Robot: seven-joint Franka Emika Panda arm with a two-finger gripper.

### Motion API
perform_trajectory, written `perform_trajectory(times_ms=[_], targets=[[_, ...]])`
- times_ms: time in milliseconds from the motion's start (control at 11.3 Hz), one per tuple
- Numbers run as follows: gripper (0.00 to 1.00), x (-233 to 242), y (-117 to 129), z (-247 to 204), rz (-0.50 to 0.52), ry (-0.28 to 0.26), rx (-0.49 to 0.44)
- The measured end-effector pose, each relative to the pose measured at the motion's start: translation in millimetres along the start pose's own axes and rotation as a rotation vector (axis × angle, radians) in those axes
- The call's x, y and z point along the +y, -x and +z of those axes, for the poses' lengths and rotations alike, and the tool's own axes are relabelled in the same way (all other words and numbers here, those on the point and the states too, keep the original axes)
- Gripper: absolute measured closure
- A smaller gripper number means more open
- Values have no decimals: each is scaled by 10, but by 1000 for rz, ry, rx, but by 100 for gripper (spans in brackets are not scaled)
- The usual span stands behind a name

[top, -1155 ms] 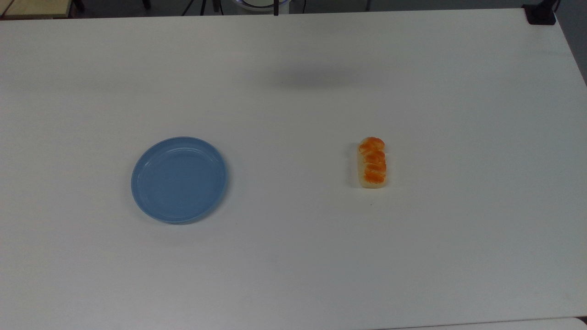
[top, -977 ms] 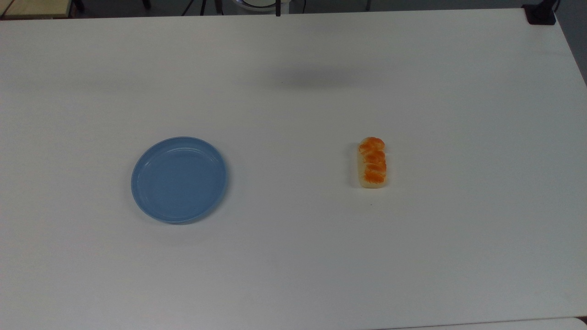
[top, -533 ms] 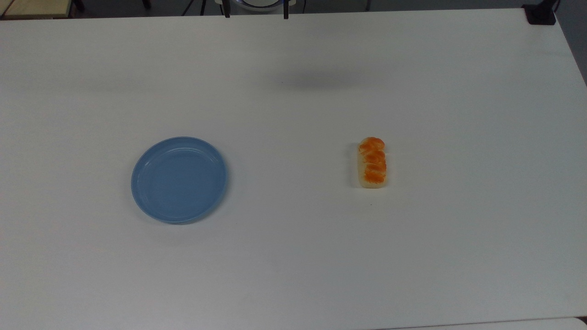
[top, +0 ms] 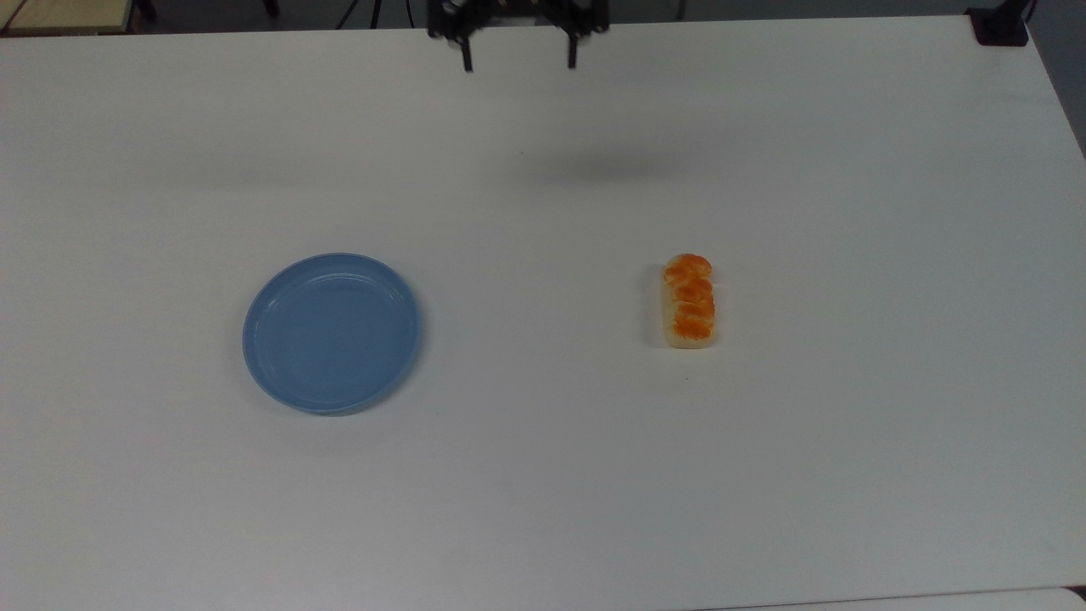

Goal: Put the bread on a plate
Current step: 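Lower the open gripper over the orange-topped bread roll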

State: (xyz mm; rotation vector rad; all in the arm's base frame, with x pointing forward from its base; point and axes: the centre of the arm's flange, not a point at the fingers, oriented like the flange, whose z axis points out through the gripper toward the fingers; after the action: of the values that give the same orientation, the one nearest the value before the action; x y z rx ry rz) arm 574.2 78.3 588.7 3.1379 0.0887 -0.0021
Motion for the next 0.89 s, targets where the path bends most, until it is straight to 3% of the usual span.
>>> perform_trajectory(times_ms=[266, 533, 888], targets=[[0, -460, -369, 615, 67, -1, 17], [0, -1112, -551, 1333, 95, 16, -17], [0, -1738, -803, 2014, 35, -20, 103]])
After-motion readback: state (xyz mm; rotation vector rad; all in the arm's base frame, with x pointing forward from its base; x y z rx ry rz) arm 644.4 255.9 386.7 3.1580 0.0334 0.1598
